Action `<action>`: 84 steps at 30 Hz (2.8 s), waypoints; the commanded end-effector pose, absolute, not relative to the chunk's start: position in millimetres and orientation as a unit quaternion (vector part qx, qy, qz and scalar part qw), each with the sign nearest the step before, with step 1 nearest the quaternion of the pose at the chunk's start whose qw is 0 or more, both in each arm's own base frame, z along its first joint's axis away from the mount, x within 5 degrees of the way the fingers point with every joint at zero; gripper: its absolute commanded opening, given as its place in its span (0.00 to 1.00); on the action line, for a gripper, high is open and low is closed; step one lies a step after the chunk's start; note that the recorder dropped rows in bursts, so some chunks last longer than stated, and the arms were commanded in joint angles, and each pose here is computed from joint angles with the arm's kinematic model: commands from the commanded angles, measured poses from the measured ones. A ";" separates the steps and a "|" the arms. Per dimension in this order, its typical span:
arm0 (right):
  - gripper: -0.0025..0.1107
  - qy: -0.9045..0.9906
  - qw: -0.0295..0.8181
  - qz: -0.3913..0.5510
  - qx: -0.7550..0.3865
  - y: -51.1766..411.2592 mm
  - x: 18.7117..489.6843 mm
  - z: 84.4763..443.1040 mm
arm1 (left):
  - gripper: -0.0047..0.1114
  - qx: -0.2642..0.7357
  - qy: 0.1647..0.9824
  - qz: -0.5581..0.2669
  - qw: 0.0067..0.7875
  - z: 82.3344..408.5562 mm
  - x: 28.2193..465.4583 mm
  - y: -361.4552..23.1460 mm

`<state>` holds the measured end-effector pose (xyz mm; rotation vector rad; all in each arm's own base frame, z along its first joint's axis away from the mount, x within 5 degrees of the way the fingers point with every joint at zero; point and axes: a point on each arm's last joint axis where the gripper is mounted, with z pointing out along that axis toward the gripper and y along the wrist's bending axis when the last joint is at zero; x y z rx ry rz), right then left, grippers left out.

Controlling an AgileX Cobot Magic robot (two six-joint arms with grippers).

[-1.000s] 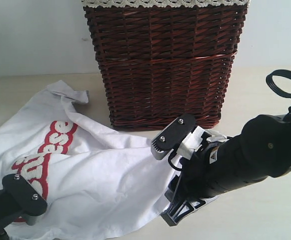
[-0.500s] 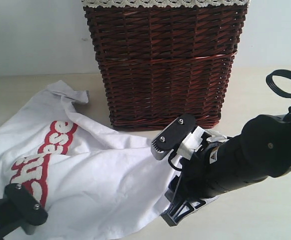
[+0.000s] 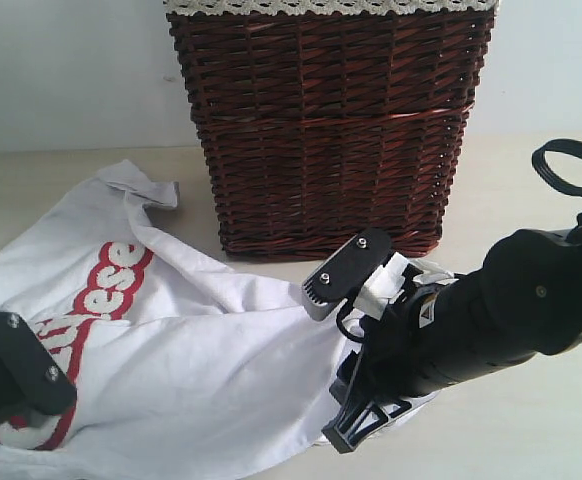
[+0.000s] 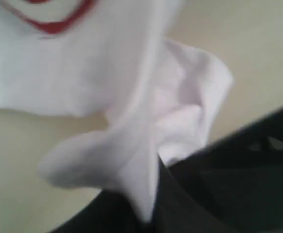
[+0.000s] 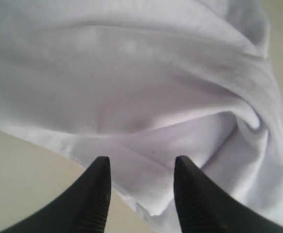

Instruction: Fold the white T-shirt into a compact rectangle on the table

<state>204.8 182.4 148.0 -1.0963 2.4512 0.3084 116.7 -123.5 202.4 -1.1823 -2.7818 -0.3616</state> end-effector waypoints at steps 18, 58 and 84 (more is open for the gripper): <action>0.38 0.885 0.221 0.113 -0.395 182.0 203.7 149.8 | 0.44 -0.500 -0.854 0.092 0.109 205.6 77.8 -160.6; 0.38 0.886 0.220 0.114 -0.392 182.0 203.7 149.8 | 0.04 -0.210 -0.946 -0.242 -0.052 177.6 206.9 -113.0; 0.38 0.886 0.223 0.113 -0.391 182.1 204.0 150.0 | 0.04 0.061 -0.993 -0.095 0.032 102.4 316.8 34.1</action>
